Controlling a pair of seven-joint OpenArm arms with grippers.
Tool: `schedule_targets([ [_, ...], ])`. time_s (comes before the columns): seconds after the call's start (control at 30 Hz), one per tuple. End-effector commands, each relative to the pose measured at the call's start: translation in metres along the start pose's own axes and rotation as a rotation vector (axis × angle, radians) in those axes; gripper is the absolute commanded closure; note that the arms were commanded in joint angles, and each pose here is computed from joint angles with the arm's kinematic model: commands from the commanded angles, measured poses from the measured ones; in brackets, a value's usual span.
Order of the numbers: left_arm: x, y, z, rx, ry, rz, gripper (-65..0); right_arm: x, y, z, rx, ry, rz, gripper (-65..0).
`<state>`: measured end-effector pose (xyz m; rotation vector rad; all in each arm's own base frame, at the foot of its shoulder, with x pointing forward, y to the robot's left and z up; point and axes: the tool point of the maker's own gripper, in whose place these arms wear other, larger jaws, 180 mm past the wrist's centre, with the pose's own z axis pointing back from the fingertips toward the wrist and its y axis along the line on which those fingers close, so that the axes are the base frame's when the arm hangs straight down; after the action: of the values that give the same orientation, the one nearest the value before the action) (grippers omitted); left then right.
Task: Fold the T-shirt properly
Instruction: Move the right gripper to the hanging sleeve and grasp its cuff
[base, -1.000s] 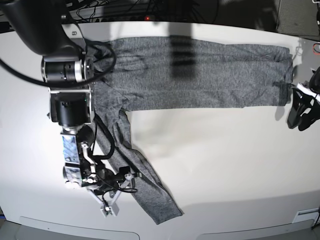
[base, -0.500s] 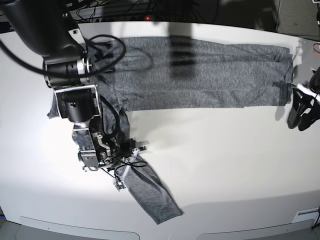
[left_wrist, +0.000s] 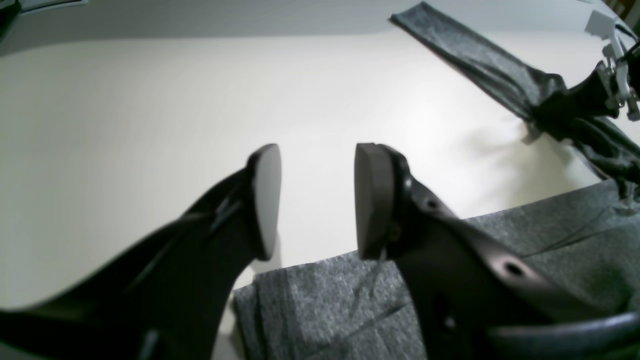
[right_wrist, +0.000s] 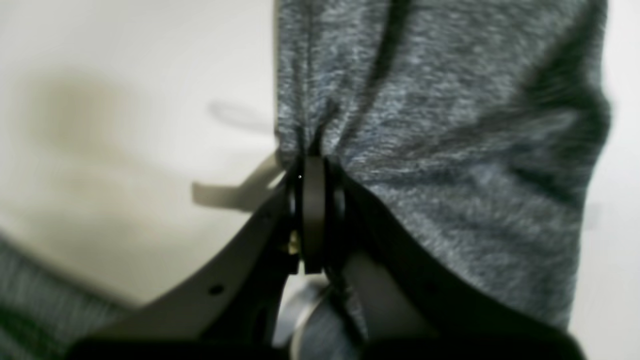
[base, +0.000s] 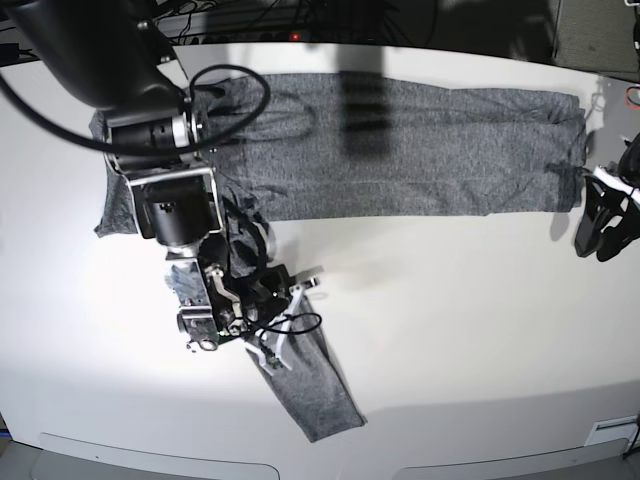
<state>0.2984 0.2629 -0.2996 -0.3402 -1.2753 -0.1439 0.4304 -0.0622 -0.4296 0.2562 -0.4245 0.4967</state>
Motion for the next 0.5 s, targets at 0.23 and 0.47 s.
schedule_targets([
  [0.23,0.019,0.003,0.001,-0.004,-0.053,-0.018,-23.7,-0.003,0.022,0.019,0.052,-0.054,0.086,0.0],
  [0.47,0.019,0.003,0.001,-0.004,-0.053,-0.018,-23.7,-0.03,0.024,0.042,0.032,-0.095,0.111,0.0],
])
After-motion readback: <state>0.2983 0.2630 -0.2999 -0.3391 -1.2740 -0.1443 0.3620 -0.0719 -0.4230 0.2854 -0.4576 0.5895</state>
